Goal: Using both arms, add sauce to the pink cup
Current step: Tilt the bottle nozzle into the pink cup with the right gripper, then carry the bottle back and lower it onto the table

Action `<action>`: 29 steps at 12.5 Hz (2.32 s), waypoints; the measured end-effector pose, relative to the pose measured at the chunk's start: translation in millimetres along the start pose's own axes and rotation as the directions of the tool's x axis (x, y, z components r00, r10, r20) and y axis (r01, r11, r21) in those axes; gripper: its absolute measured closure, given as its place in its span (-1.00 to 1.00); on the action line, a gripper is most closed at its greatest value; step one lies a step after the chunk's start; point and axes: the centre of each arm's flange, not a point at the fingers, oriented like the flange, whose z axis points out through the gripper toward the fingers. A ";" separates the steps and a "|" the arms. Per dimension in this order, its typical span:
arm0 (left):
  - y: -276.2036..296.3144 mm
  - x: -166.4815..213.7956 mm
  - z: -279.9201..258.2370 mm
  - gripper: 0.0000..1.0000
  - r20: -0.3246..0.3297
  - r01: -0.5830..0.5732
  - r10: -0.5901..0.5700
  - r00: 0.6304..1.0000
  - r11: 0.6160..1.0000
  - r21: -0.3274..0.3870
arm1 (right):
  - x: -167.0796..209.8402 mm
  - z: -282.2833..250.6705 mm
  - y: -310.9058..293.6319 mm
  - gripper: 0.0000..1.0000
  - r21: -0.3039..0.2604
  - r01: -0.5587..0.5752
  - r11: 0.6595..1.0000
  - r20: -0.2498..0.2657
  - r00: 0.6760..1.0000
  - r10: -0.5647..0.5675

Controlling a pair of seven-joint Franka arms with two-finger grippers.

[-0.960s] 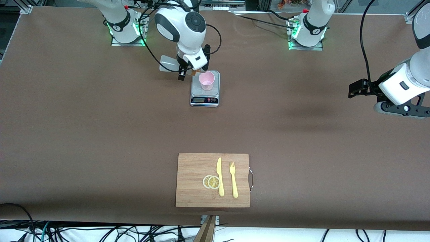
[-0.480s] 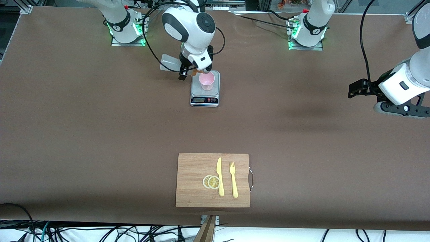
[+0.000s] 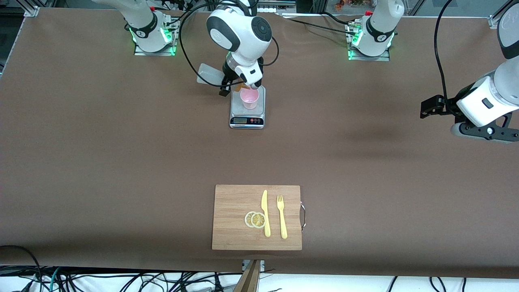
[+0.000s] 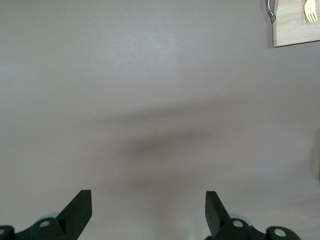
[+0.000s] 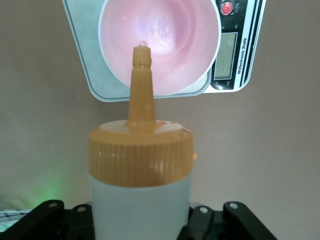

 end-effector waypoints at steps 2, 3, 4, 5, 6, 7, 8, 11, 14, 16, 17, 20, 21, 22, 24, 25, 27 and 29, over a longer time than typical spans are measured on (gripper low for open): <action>0.3 0.0 0.0 -1.00 0.000 0.000 0.000 1.000 1.000 0.000 | -0.5 -2.5 2.2 0.58 -0.001 -0.004 1.000 -0.004 1.000 0.004; 0.3 0.0 0.0 -1.00 0.000 -0.001 0.001 1.000 1.000 0.000 | -1.7 -5.3 5.4 0.58 -0.003 -0.011 1.000 -0.009 1.000 0.010; 0.6 0.1 -0.2 -1.00 0.000 -0.001 0.001 1.000 1.000 0.000 | -4.3 -8.7 10.0 0.58 -0.002 -0.021 1.000 -0.015 1.000 0.021; 0.9 0.2 -0.7 -1.00 -0.002 -0.002 0.002 1.000 1.000 0.000 | -8.5 -12.4 15.5 0.58 0.004 -0.032 0.999 -0.025 0.999 0.032; 1.0 0.4 -1.1 -1.00 -0.003 -0.002 0.002 1.000 1.000 0.000 | -13.9 -15.9 21.8 0.58 0.020 -0.039 0.999 -0.038 0.999 0.039; 1.0 0.7 -1.7 -1.00 -0.004 -0.002 0.002 1.000 1.000 0.001 | -21.1 -21.1 28.2 0.58 0.042 -0.039 0.998 -0.059 0.997 0.041; 1.0 0.9 -2.4 -1.00 -0.006 -0.002 0.002 1.000 1.000 0.001 | -30.0 -28.0 34.8 0.58 0.063 -0.041 0.997 -0.083 0.995 0.046; 2.0 1.4 -3.5 -1.00 -0.008 -0.004 0.004 1.000 1.000 0.001 | -68.5 -49.4 61.6 0.58 0.145 -0.024 0.989 -0.184 0.982 0.051; 3.6 2.1 -5.8 -1.00 -0.014 -0.006 0.006 1.000 1.000 0.002 | -111.7 -50.5 107.5 0.58 0.238 0.002 0.971 -0.306 0.949 0.073; 3.7 3.3 -5.5 -1.00 -0.014 -0.007 0.007 1.000 1.000 0.002 | -136.3 -45.0 137.3 0.58 0.294 0.025 0.956 -0.403 0.910 0.100; 3.9 3.9 -5.2 -1.00 -0.013 -0.007 0.007 1.000 1.000 0.002 | -150.1 -37.4 152.2 0.58 0.314 0.044 0.948 -0.447 0.888 0.107; 3.7 4.8 -4.7 -1.00 -0.013 -0.007 0.007 1.000 1.000 0.002 | -198.6 5.8 203.8 0.58 0.348 0.156 0.924 -0.630 0.769 0.108; 3.7 4.9 -4.7 -1.00 -0.013 -0.007 0.007 1.000 1.000 0.002 | -212.9 20.9 217.4 0.58 0.339 0.191 0.921 -0.687 0.719 0.104; 3.7 5.0 -4.7 -1.00 -0.013 -0.007 0.007 1.000 1.000 0.002 | -225.2 33.6 228.5 0.58 0.320 0.222 0.921 -0.741 0.664 0.098; 3.5 5.3 -4.2 -1.00 -0.012 -0.006 0.006 1.000 1.000 0.002 | -243.8 56.0 245.0 0.58 0.239 0.294 0.926 -0.846 0.531 0.050; 3.5 5.4 -4.0 -1.00 -0.012 -0.006 0.006 1.000 1.000 0.002 | -252.2 71.2 250.9 0.58 0.186 0.334 0.924 -0.889 0.459 0.013; 3.1 5.5 -4.0 -1.00 -0.012 -0.006 0.006 1.000 1.000 0.002 | -271.2 118.7 259.5 0.58 0.099 0.402 0.910 -0.954 0.299 -0.029; 4.1 5.7 -4.1 -1.00 -0.012 -0.007 0.007 1.000 1.000 0.002 | -287.1 187.1 260.0 0.58 0.039 0.448 0.893 -0.992 0.124 -0.019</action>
